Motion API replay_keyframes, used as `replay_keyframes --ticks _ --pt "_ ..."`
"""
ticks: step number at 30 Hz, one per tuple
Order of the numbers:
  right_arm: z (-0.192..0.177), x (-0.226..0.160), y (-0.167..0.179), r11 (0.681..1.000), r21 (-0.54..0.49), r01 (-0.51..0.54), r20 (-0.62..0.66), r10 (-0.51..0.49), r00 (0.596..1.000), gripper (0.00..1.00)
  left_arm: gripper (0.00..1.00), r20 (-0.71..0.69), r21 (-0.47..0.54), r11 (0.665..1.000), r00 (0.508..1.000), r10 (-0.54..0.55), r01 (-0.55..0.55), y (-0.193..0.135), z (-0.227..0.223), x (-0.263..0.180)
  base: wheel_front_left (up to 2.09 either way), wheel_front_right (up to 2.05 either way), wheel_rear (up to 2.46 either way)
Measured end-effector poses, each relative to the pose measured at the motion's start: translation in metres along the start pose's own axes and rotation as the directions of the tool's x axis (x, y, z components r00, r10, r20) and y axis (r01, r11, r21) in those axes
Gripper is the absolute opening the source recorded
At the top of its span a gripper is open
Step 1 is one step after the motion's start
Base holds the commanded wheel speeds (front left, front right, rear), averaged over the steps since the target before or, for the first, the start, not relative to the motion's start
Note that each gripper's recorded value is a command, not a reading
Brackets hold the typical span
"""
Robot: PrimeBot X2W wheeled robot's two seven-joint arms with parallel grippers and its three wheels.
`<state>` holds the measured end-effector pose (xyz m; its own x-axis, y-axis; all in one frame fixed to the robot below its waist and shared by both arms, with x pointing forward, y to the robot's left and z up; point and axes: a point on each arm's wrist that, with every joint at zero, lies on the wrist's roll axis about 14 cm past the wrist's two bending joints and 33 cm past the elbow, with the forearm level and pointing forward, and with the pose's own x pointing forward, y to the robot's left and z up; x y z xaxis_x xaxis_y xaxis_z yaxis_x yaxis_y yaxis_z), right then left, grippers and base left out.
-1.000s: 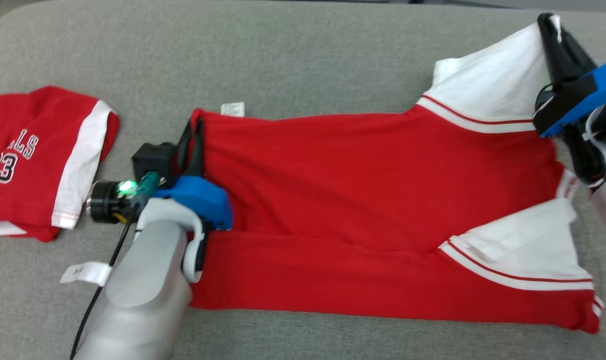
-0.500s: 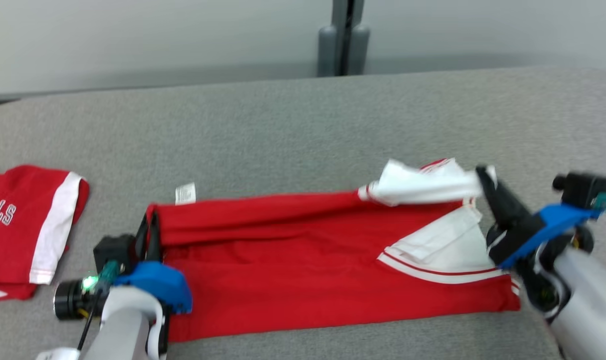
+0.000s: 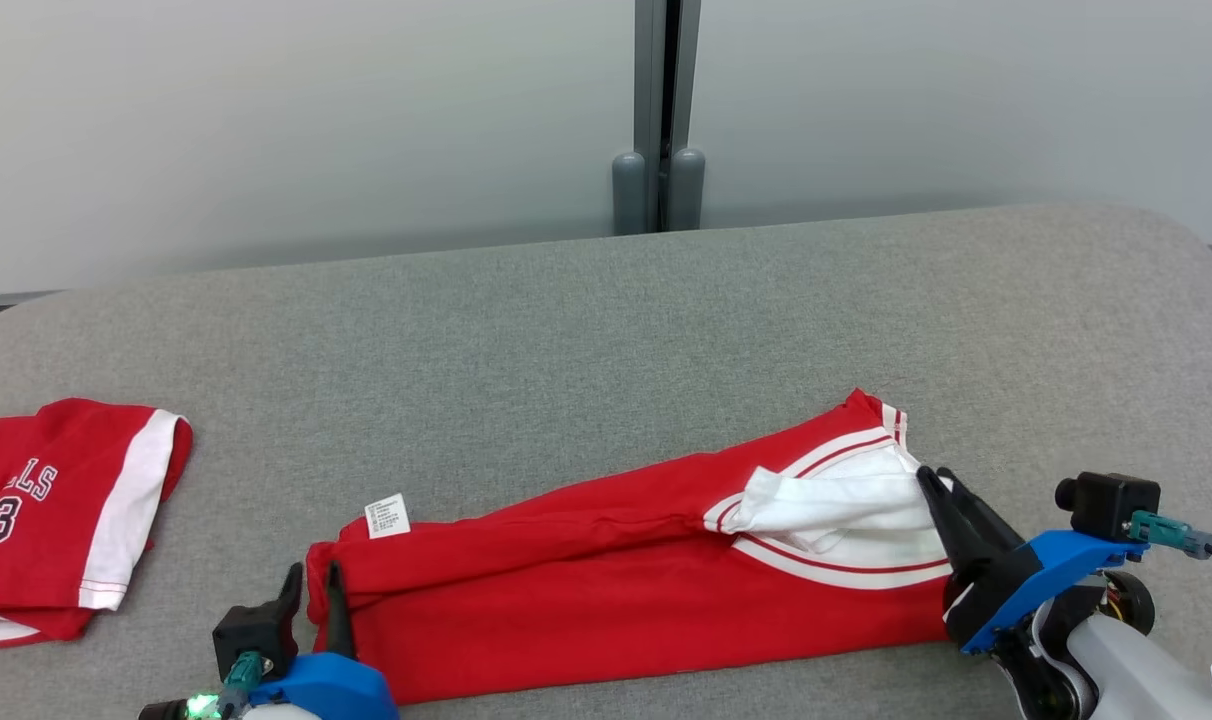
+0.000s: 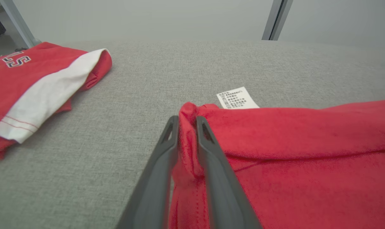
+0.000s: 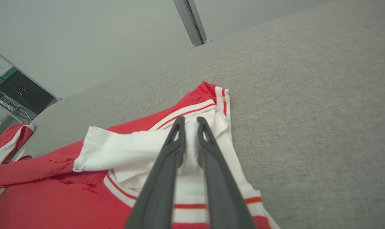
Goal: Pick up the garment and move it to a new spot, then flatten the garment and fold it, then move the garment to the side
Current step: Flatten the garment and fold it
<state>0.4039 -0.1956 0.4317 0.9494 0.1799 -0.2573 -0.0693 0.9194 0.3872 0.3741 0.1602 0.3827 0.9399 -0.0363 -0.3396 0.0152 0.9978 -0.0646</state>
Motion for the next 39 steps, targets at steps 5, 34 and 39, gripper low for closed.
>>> replay_keyframes --ticks 5,34,39 --pt "0.022 -0.001 0.002 0.998 -0.065 0.007 0.080 -0.002 0.997 1.00 1.00 0.059 0.077 0.996 0.997 0.050 -0.055 0.012 0.012 -0.012 0.00 0.00 0.00" --pt "-0.027 -0.028 0.014 0.956 -0.284 0.070 0.063 -0.054 0.997 1.00 1.00 0.097 0.075 0.997 0.995 -0.015 0.008 -0.018 0.005 -0.049 0.00 0.00 0.00" --pt "-0.020 -0.010 0.003 0.945 -0.317 0.085 0.045 -0.075 0.996 1.00 1.00 0.072 0.072 0.997 0.997 -0.017 0.011 -0.018 0.000 -0.042 0.00 0.00 0.00"
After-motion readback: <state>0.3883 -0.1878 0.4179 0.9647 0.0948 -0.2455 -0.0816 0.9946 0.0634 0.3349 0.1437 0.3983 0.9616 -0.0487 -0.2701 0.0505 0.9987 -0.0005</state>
